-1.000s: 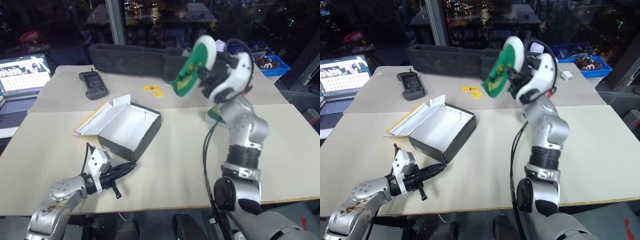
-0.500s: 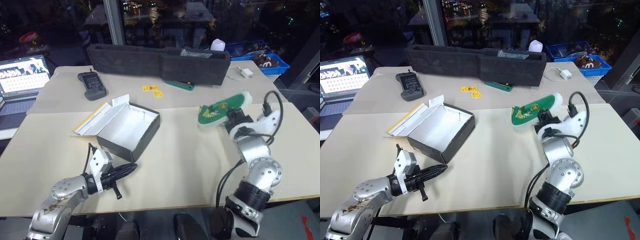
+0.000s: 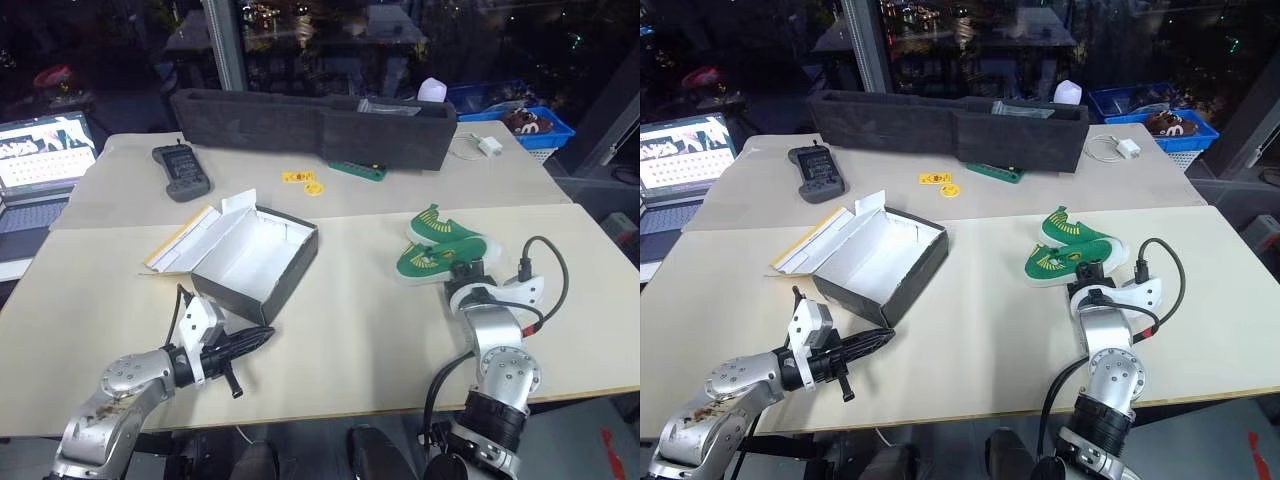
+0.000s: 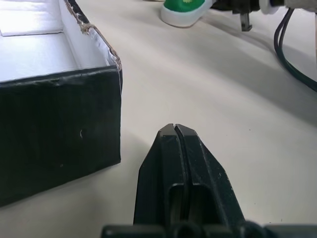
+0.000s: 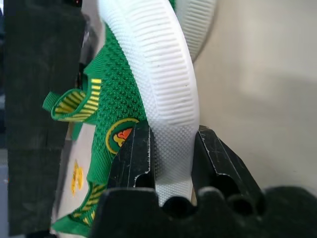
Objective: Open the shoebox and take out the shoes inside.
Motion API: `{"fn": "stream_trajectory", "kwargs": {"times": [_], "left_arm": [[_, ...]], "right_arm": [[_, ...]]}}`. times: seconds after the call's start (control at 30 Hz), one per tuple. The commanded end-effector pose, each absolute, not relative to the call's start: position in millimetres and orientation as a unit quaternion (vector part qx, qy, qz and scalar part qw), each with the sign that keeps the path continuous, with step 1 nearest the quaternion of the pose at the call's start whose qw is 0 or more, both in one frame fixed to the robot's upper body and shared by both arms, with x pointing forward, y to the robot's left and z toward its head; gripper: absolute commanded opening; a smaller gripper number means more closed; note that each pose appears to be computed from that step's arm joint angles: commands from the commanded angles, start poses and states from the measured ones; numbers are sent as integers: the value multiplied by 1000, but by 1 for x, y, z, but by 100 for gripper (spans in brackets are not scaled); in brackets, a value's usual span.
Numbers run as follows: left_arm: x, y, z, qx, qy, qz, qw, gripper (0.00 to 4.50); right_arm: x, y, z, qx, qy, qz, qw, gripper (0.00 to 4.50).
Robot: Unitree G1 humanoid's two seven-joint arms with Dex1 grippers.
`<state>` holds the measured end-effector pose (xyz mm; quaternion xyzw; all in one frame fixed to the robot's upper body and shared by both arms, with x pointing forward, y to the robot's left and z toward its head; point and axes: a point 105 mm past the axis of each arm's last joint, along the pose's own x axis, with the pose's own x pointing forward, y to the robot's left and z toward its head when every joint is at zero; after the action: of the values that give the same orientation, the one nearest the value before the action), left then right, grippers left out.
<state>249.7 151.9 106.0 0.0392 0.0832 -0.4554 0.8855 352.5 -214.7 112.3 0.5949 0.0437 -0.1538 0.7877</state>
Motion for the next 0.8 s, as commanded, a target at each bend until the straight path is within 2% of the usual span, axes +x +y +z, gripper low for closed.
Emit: {"fn": "stream_trajectory", "kwargs": {"times": [0.03, 0.07, 0.1, 0.13, 0.17, 0.23, 0.3, 0.4, 0.5, 0.63, 0.73, 0.8], "left_arm": [[250, 150, 112, 45, 75, -459, 884, 0], [250, 150, 112, 45, 74, -458, 884, 0], [250, 151, 112, 45, 74, -458, 885, 0], [250, 151, 112, 45, 74, -457, 885, 0], [251, 151, 112, 45, 73, -456, 886, 0], [251, 151, 112, 45, 73, -455, 887, 0], [251, 151, 112, 45, 72, -453, 887, 0], [251, 153, 111, 47, 72, -449, 889, 0], [252, 156, 111, 40, 69, -435, 897, 0], [247, 165, 102, 30, 80, -405, 910, 0], [245, 173, 95, 24, 86, -381, 920, 0], [245, 184, 89, 15, 86, -348, 933, 0]], "right_arm": [[352, -189, 95, 633, 80, -155, 754, 128], [351, -188, 93, 632, 84, -159, 754, 162], [350, -188, 91, 631, 87, -162, 754, 170], [348, -190, 90, 628, 86, -172, 754, 215], [347, -192, 89, 622, 86, -180, 757, 237], [345, -197, 93, 597, 78, -188, 776, 332], [343, -202, 101, 583, 65, -188, 787, 385], [340, -208, 115, 550, 45, -172, 816, 385], [325, -217, 119, 499, 49, -171, 848, 385], [290, -245, 124, 419, 57, -186, 887, 385], [283, -251, 134, 393, 56, -174, 901, 385], [282, -247, 145, 352, 58, -137, 924, 385]]}}
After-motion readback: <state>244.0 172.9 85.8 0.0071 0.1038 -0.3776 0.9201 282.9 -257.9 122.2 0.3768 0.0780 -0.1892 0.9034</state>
